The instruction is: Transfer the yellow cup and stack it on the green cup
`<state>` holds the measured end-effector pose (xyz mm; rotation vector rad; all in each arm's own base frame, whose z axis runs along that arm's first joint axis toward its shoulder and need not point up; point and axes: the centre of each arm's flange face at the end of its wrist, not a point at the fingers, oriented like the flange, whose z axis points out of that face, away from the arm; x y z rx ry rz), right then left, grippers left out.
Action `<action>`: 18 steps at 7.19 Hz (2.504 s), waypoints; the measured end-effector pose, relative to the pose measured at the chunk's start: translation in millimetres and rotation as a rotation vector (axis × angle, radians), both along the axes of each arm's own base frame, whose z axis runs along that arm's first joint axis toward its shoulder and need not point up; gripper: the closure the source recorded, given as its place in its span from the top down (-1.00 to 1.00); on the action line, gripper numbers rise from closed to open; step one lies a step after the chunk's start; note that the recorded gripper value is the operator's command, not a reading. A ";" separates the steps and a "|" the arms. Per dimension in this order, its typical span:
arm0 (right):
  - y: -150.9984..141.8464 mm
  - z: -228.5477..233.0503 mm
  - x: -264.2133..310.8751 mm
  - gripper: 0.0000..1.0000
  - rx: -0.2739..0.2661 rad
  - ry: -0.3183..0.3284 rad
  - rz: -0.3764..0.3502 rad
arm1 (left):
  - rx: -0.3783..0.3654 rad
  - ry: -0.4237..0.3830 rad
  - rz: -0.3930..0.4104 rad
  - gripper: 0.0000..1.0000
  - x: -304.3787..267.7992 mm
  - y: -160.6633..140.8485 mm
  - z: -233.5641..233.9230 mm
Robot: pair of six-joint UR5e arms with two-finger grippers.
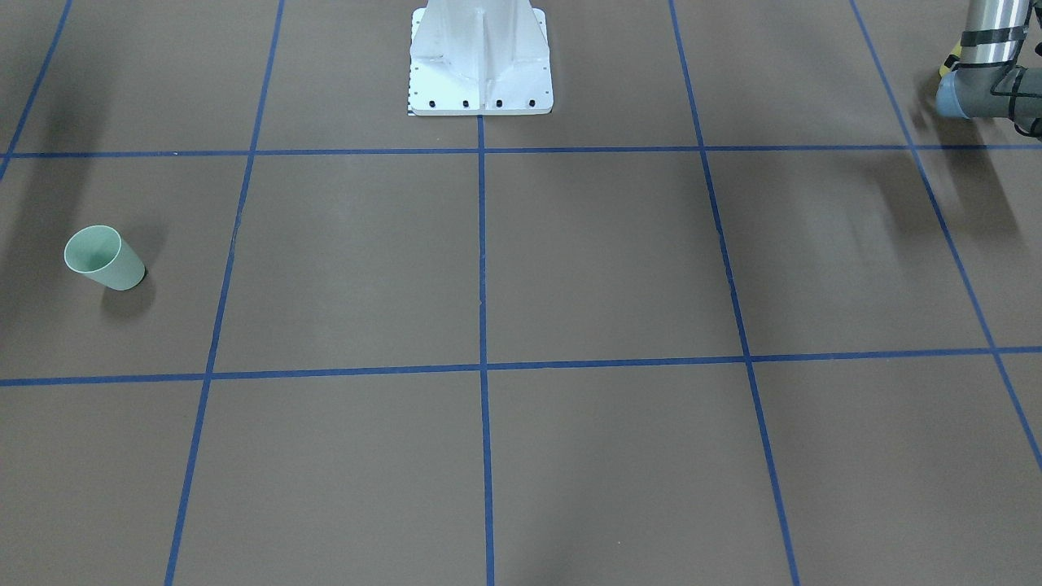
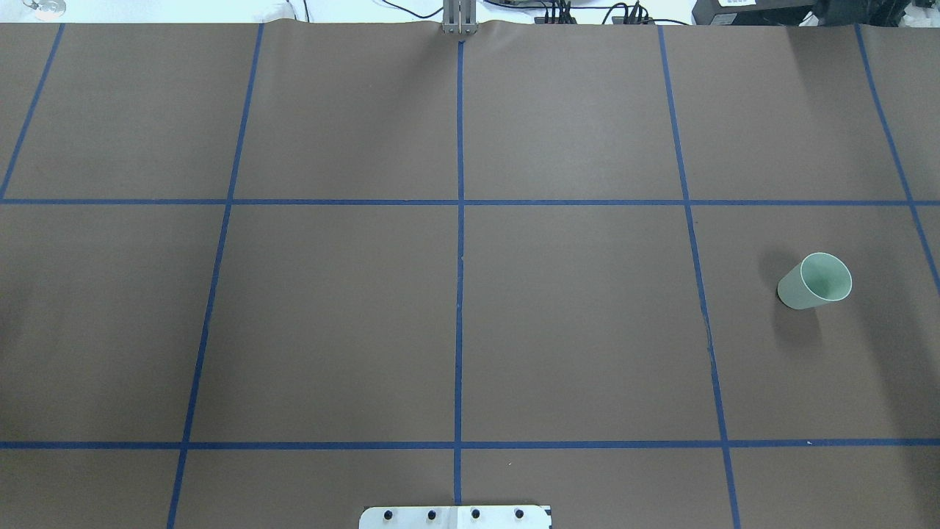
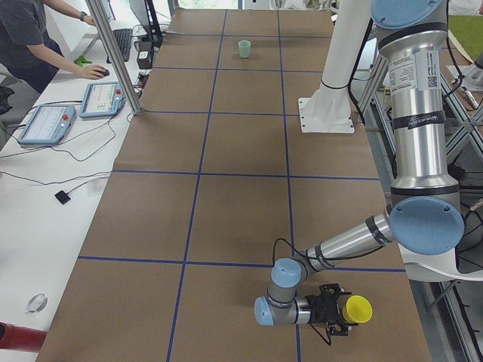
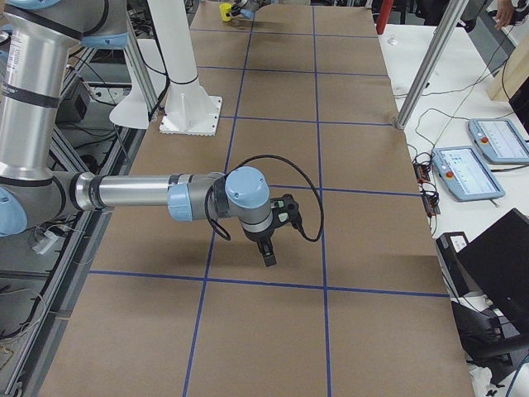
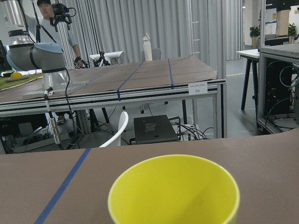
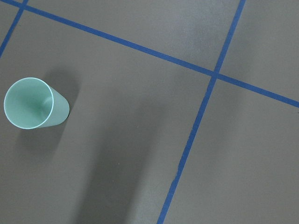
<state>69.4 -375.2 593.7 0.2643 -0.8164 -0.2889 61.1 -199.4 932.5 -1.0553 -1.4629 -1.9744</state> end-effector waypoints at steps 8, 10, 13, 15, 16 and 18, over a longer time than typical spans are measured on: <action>-1.4 2.2 -0.1 1.00 -0.006 -0.002 0.001 | 0.004 -0.023 0.123 -1.00 26.5 -2.6 -6.4; -2.3 4.1 0.0 1.00 -0.009 -0.002 0.001 | 0.012 -0.030 0.195 -1.00 25.9 -2.7 -8.7; -2.8 7.6 0.0 1.00 -0.017 -0.003 0.004 | 0.044 -0.053 0.338 -1.00 13.6 -4.2 -12.2; -5.5 5.3 -0.1 1.00 -0.016 -0.004 0.009 | 0.069 -0.079 0.457 -1.00 2.1 -6.3 -12.1; -7.6 3.3 -0.4 1.00 -0.012 -0.006 0.010 | 0.083 -0.089 0.513 -1.00 -2.7 -8.5 -11.9; -12.5 -2.2 -1.4 1.00 -0.002 -0.022 0.009 | 0.126 -0.104 0.629 -1.00 -11.5 -15.4 -10.5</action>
